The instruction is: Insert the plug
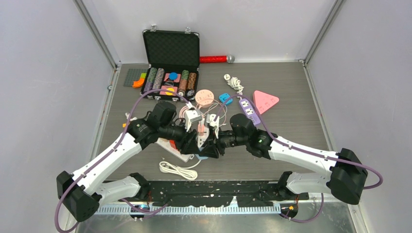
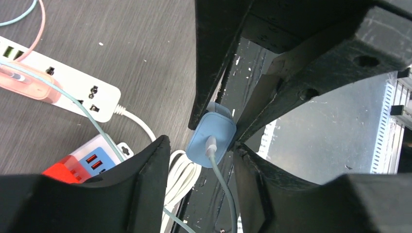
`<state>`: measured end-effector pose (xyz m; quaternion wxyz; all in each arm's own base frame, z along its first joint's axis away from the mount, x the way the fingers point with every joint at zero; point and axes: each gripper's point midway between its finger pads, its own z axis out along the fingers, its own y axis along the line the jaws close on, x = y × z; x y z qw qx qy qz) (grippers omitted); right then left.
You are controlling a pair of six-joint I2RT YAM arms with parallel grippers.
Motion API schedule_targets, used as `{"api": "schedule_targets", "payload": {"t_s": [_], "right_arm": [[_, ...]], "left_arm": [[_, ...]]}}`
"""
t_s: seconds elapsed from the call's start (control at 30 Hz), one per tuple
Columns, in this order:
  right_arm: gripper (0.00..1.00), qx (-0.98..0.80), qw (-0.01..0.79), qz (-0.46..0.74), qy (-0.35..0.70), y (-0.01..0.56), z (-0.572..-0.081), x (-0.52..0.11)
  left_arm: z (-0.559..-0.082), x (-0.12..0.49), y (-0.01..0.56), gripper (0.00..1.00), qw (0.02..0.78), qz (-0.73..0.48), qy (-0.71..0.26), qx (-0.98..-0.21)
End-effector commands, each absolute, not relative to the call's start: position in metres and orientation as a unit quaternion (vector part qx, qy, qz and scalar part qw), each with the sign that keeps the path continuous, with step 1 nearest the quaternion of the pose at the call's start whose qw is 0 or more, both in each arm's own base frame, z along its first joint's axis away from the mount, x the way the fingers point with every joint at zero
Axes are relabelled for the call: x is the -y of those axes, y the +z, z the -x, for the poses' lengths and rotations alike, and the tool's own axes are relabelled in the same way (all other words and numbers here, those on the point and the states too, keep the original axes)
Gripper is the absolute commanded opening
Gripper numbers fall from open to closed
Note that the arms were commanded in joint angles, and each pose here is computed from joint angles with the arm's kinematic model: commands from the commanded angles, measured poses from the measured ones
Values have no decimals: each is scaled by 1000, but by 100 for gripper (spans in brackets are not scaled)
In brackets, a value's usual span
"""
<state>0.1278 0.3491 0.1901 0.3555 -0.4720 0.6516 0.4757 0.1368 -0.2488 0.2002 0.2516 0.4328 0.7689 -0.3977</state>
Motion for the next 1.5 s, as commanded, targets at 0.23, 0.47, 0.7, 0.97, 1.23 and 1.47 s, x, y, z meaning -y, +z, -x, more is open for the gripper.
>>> {"api": "schedule_targets", "payload": {"t_s": [0.23,0.47,0.7,0.97,1.23,1.47], "right_arm": [[6,-586,412,472,513,250,-131,-359],[64,-609,414,458,498,235,-137,-355],[99,-584,416,492,493,221,-126,-346],[87,-571,410,513,492,209,-125,-349],[50,-568,406,513,500,210,-128,-358],[6,-561,405,516,505,215,-127,-360]], "left_arm": [[-138,255,203,0,254,-445,-408,-756],[-146,252,212,0,274,-441,-388,-761],[-138,245,223,0,281,-450,-386,-755],[-131,240,235,0,286,-452,-388,-751],[-127,238,241,0,283,-448,-393,-752],[-123,238,238,53,280,-447,-399,-750]]}}
